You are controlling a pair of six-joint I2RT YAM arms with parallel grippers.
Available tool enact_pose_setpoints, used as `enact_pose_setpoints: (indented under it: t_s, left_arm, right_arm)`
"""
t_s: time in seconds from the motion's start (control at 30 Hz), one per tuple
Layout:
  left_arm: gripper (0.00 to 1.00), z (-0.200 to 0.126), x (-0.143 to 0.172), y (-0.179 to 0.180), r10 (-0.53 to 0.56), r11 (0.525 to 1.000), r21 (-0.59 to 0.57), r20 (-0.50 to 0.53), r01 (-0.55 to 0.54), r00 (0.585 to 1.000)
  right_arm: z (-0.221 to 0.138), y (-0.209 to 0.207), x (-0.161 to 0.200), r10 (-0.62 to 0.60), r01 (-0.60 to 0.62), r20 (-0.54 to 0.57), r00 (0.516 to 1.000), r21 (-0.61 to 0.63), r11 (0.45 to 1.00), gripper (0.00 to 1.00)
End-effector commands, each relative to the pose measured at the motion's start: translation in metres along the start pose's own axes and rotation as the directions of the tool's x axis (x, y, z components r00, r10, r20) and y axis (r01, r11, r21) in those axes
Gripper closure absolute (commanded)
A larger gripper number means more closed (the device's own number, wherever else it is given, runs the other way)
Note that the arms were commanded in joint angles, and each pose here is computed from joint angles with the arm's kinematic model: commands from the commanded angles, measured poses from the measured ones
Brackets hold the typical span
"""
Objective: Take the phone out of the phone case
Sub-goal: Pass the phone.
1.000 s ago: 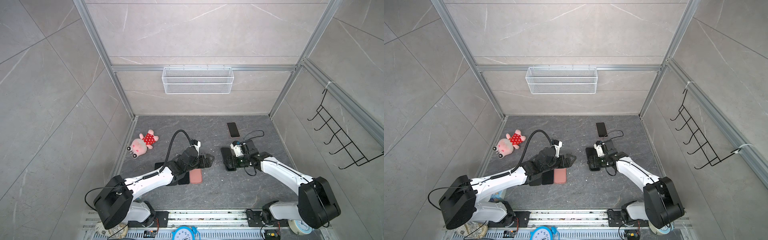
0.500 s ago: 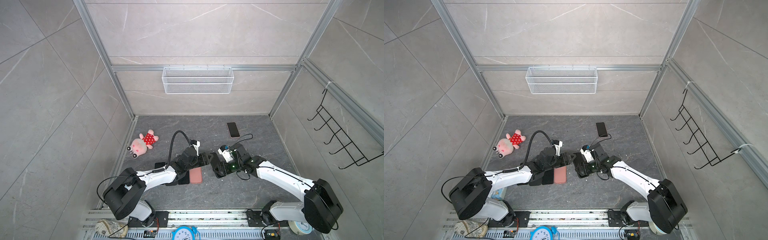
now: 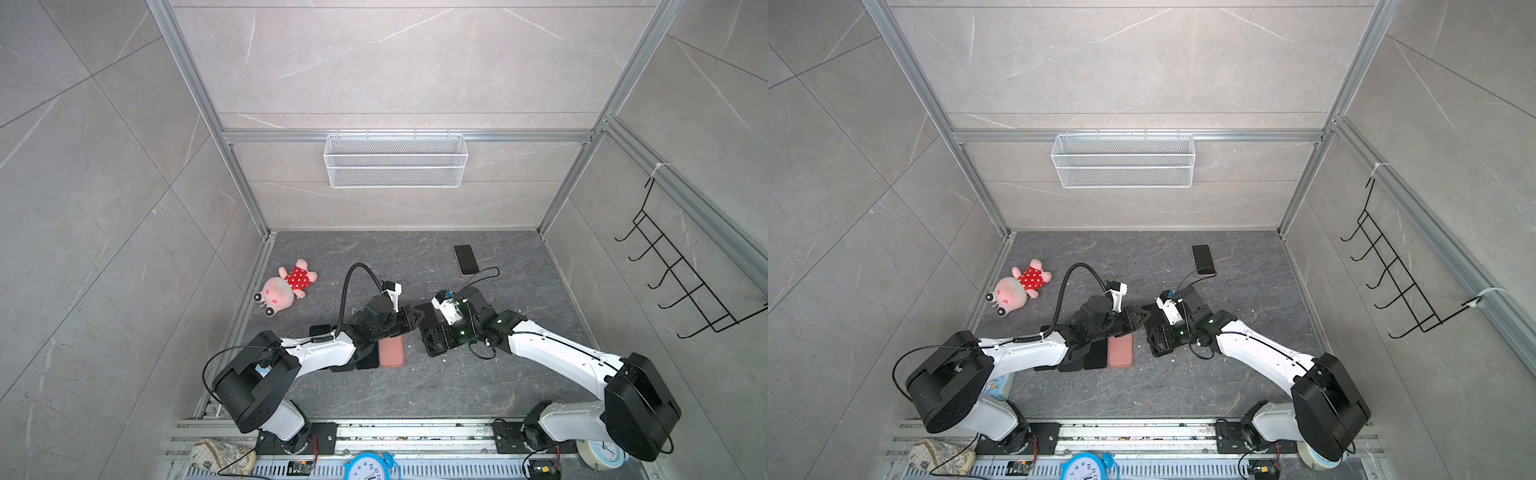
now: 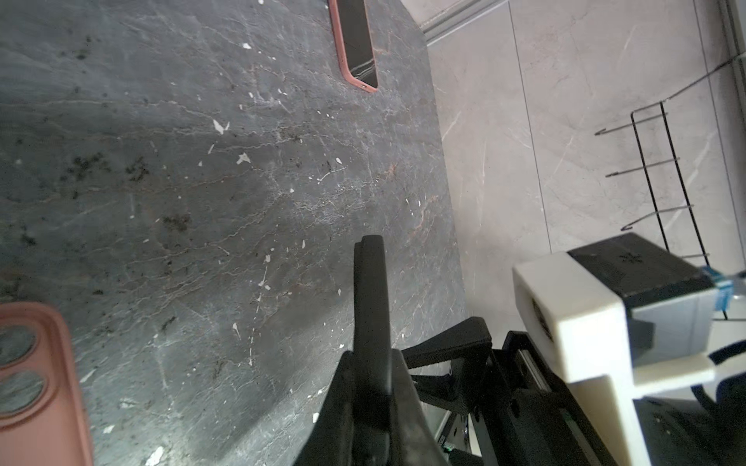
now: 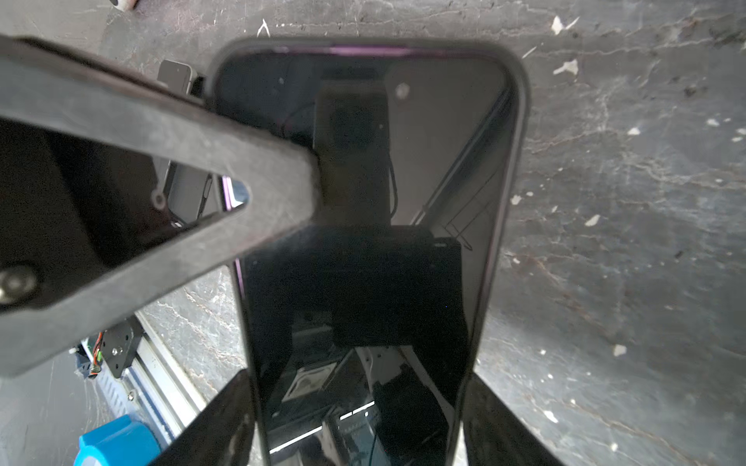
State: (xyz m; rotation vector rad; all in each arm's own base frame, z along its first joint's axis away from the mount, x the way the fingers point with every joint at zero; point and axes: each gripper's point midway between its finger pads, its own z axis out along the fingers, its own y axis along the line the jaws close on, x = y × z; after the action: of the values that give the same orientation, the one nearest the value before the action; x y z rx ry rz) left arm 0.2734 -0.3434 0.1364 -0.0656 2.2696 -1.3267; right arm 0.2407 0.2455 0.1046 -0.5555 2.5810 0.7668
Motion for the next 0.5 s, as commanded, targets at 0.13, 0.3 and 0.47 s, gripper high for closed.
enact_pose_setpoints:
  t_s: [0.13,0.3,0.47]
  left_arm:
    - [1.00,-0.004,-0.003,-0.009,0.012,0.999,0.043,0.014,-0.013,1.000]
    - [1.00,-0.025,-0.026,-0.016,-0.001,0.998,0.057,0.103,-0.005,0.995]
    - [1.00,-0.069,-0.067,-0.031,-0.017,0.996,0.086,0.280,-0.007,0.960]
  right_arm:
    - [-0.009,0.009,-0.021,-0.016,0.016,0.072,0.997,-0.004,1.000,0.77]
    - [-0.034,0.024,-0.034,0.022,-0.009,0.210,0.977,-0.065,0.998,0.35]
    - [-0.071,0.044,-0.048,0.136,-0.061,0.380,0.915,-0.203,0.977,0.16]
